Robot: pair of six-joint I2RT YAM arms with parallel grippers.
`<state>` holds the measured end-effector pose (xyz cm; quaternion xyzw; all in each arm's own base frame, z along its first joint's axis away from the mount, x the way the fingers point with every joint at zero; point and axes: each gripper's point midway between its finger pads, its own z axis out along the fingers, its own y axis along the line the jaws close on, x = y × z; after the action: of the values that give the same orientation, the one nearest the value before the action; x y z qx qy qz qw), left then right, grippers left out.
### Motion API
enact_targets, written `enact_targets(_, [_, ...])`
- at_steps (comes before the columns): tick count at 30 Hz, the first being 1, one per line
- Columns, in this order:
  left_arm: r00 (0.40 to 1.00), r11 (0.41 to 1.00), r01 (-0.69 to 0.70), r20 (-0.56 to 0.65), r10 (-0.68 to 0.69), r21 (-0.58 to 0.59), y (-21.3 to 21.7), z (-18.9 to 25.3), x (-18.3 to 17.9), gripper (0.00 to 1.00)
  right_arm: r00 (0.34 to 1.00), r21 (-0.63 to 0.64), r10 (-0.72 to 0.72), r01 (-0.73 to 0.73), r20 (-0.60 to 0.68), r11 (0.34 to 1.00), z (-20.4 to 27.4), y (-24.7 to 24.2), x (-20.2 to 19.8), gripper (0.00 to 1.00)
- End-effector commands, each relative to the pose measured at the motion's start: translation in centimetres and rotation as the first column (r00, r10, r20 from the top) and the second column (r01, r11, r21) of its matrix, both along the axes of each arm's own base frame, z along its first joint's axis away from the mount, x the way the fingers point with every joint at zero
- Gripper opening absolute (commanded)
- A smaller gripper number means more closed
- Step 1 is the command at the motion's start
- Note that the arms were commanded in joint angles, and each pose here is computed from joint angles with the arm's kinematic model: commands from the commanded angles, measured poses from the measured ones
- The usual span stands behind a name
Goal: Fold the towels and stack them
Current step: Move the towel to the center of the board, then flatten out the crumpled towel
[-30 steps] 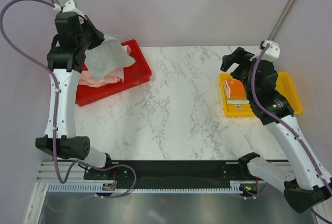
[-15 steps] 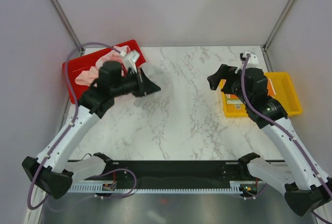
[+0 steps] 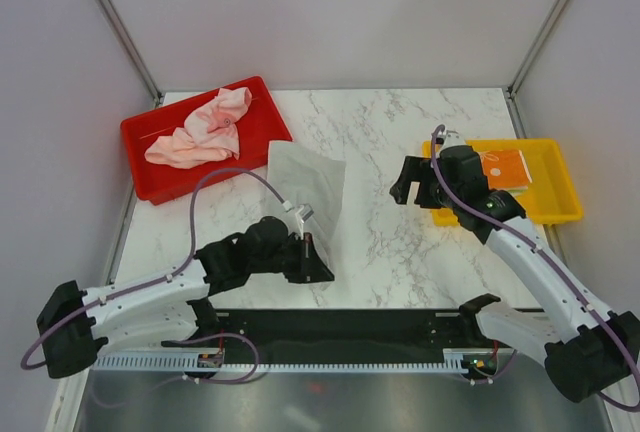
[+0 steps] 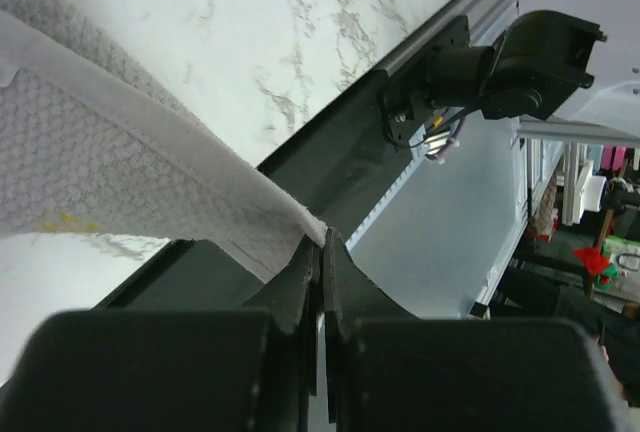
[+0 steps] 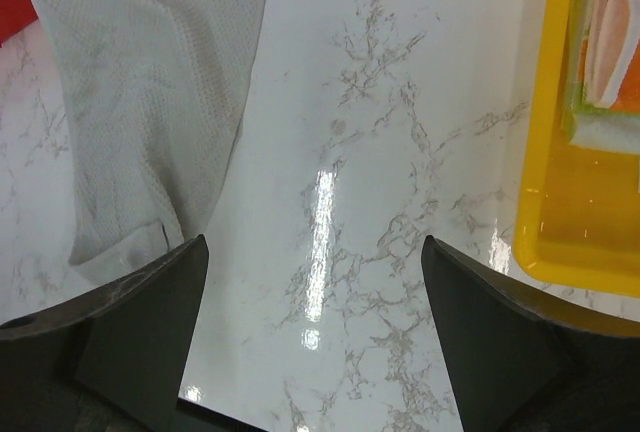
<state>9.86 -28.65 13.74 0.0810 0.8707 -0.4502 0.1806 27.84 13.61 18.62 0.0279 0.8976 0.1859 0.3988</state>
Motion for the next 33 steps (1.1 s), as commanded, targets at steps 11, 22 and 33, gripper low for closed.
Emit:
enact_targets(11, [0.996,0.999,0.038,0.085,-0.035,-0.029,-8.0,5.9,-1.4,0.59,0.999,0.1,0.014,-0.018,0.042,0.995,0.9,3.7,5.6,0.81])
enact_targets(22, [0.832,0.807,-0.538,0.31,0.46,0.245,7.4,6.8,17.8,0.68,0.986,0.065,0.166,-0.166,0.016,0.984,-4.8,11.7,13.7,0.58])
enact_targets(33, [0.715,0.628,-0.688,0.192,0.672,0.364,14.7,-1.6,24.1,0.66,0.99,-0.113,0.131,-0.137,-0.057,0.984,-13.4,13.3,17.3,0.55])
